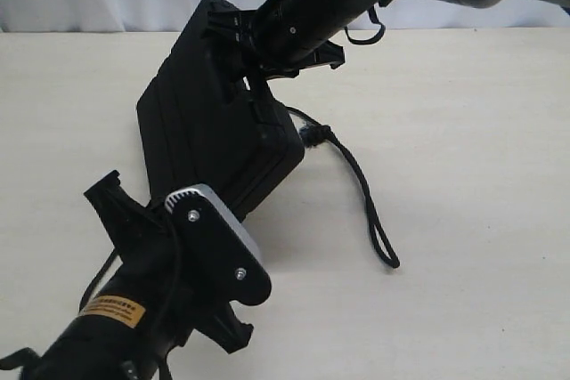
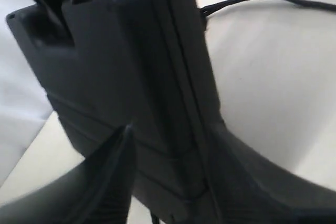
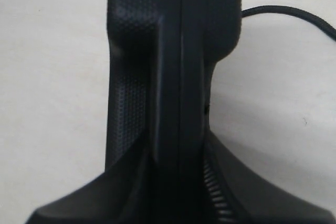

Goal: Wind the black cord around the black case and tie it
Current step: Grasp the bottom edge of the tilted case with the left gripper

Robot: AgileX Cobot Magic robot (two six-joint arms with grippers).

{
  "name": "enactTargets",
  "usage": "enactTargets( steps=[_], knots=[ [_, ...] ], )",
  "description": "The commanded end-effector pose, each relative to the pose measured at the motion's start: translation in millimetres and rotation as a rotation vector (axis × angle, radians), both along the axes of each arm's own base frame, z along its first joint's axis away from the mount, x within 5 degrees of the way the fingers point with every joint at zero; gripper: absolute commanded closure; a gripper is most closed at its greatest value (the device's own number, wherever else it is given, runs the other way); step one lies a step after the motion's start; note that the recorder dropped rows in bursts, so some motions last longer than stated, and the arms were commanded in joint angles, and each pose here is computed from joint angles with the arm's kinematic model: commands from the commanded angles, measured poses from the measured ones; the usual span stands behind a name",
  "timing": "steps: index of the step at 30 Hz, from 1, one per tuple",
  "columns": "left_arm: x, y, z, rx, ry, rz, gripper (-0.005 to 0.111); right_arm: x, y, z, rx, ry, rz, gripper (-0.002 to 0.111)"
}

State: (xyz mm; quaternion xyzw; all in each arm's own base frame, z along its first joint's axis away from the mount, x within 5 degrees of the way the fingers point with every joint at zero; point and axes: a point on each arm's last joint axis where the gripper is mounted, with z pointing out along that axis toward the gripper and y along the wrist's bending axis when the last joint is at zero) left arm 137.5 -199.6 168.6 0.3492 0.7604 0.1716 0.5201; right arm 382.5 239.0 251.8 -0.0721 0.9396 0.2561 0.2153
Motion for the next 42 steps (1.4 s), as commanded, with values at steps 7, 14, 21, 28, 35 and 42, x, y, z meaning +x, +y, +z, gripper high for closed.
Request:
enactTargets(
  steps=[7, 14, 21, 28, 35, 42],
  knots=[
    [6, -3, -26, -0.142, -0.058, 0.144, 0.044, -4, -1, 12, 0.013, -0.014, 0.013, 0.103],
    [5, -5, -29, -0.166, -0.019, 0.129, 0.045, -4, -1, 12, 0.013, -0.014, 0.013, 0.103],
    [5, -5, -29, -0.215, -0.017, 0.15, 0.029, -4, -1, 12, 0.013, -0.014, 0.013, 0.103],
    [21, 3, -28, -0.23, -0.023, 0.19, 0.009, -5, 0, 13, 0.036, -0.001, 0.007, 0.103],
    [40, -1, -33, -0.2, 0.044, 0.02, 0.008, -6, 2, 14, 0.077, 0.025, -0.003, 0.103],
    [55, 7, -29, -0.197, 0.0, 0.018, 0.008, -7, 2, 13, 0.076, 0.037, 0.001, 0.103]
  ],
)
